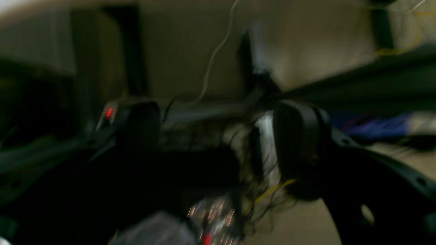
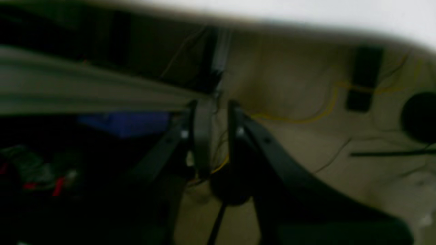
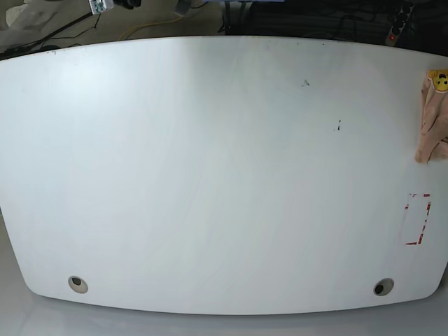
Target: Fold the T-shirt properly
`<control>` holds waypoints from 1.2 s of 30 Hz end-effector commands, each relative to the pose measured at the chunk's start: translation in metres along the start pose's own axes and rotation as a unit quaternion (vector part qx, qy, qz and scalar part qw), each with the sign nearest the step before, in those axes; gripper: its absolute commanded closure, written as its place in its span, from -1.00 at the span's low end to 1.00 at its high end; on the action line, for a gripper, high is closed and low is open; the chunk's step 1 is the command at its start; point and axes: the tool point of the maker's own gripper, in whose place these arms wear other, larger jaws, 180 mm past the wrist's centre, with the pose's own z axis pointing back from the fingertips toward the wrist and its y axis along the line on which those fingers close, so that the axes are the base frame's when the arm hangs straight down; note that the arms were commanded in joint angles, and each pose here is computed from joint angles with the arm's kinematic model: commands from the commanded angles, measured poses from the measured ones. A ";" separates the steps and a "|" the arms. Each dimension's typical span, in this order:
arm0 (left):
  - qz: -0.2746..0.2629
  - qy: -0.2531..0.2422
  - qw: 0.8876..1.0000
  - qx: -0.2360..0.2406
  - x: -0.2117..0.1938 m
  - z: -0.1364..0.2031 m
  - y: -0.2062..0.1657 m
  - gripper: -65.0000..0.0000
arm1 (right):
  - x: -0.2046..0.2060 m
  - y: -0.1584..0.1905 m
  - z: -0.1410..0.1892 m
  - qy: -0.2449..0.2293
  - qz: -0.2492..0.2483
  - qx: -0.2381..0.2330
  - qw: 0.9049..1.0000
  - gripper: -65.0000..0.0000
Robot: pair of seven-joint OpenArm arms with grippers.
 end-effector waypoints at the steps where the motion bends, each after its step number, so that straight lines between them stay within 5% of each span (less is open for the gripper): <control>1: 0.003 0.042 0.999 0.006 -0.033 0.010 0.004 -0.48 | -0.031 0.008 0.006 0.037 -0.023 0.013 0.999 0.78; 10: 0.021 0.121 0.992 0.024 -0.107 -0.027 0.015 -0.49 | -0.100 0.003 -0.017 0.108 -0.085 0.015 0.990 0.78; 18: 0.035 0.153 0.987 0.030 -0.132 -0.086 0.017 -0.49 | -0.142 0.001 -0.059 0.161 -0.127 0.029 0.978 0.78; 36: 0.061 0.247 0.966 0.032 -0.156 -0.172 0.014 -0.47 | -0.144 -0.017 -0.142 0.185 -0.148 0.003 0.972 0.78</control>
